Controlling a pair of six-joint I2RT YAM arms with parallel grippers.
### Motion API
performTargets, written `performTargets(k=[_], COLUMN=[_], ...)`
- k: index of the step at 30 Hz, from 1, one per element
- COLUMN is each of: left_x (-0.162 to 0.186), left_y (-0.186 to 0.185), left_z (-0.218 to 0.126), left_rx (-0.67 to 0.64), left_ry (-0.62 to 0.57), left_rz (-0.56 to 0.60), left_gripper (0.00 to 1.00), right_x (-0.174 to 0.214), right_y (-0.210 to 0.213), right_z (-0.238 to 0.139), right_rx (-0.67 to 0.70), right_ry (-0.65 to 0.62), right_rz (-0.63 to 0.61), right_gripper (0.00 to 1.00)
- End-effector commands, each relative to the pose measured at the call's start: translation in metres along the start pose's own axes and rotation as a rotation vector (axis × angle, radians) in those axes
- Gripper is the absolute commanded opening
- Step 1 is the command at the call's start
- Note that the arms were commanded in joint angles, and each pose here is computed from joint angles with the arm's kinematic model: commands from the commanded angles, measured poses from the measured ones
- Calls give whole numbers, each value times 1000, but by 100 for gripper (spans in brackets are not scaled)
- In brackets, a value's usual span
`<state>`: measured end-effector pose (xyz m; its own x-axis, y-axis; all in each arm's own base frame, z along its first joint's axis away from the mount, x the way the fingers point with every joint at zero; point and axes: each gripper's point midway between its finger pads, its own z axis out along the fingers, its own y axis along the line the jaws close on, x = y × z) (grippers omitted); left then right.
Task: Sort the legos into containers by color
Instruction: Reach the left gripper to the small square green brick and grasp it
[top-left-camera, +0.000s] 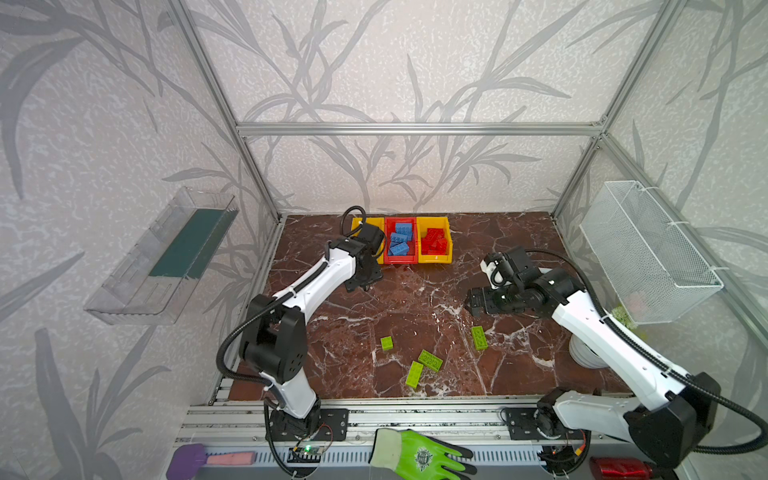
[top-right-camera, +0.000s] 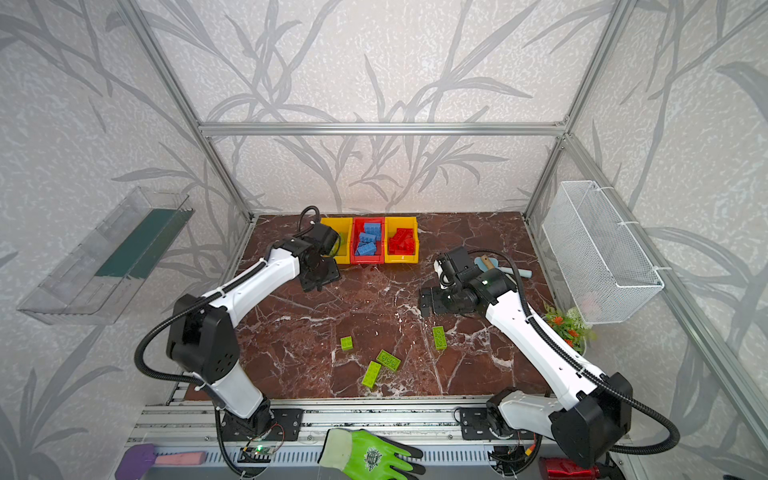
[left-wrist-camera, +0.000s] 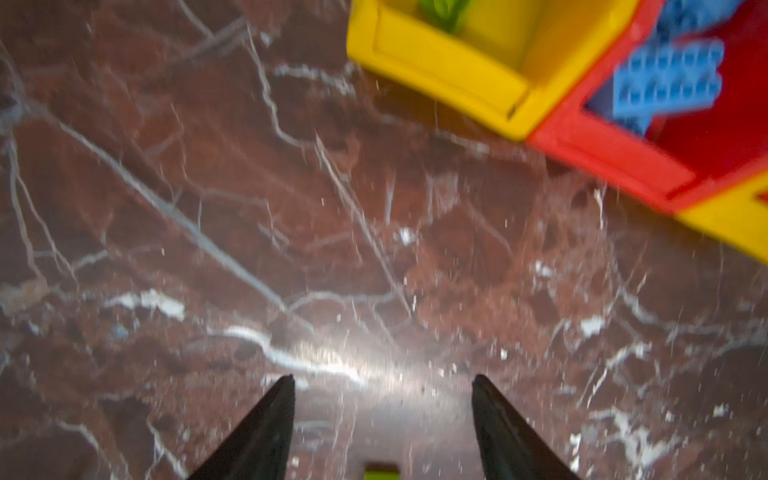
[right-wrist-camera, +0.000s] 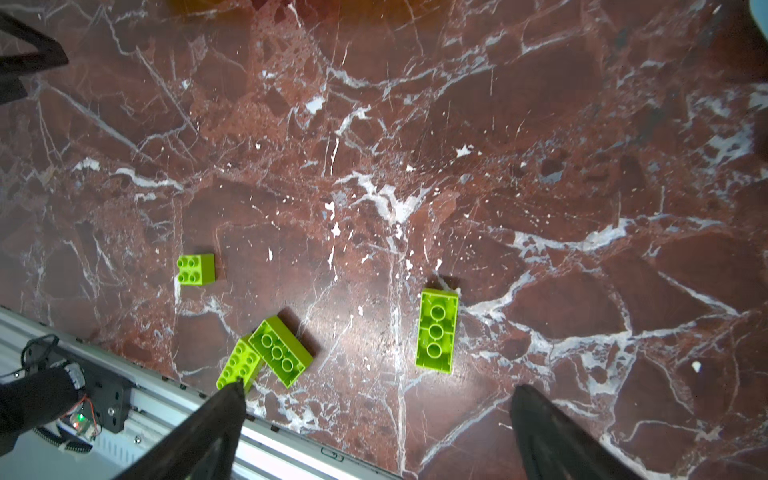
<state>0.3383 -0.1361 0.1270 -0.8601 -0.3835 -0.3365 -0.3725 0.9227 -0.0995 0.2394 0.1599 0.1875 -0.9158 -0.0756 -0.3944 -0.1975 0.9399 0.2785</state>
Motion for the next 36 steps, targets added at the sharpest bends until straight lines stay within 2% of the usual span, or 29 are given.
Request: performTargets(k=[1, 4, 8, 13, 23, 31, 36], left_x=[39, 75, 112, 138, 152, 163, 167], left_y=[12, 24, 22, 20, 17, 4, 7], left_z=[-4, -6, -7, 1, 21, 36, 47], left_rx=[-39, -40, 2, -11, -48, -18, -33], left_ry=[-26, -21, -6, 7, 55, 96, 107], left_rz=[-41, -57, -23, 49, 94, 107, 125], left_gripper=[68, 68, 68, 68, 68, 68, 64], right_x=[26, 42, 61, 76, 80, 76, 76], right_y=[-1, -2, -6, -10, -13, -9, -10], right_z=[-9, -13, -16, -25, -40, -40, -42], right_rx=[-27, -44, -46, -42, -40, -46, -38], right_ry=[28, 30, 40, 28, -9, -20, -22], right_rz=[-21, -20, -22, -9, 33, 45, 43], right_gripper=[100, 100, 100, 100, 100, 99, 99])
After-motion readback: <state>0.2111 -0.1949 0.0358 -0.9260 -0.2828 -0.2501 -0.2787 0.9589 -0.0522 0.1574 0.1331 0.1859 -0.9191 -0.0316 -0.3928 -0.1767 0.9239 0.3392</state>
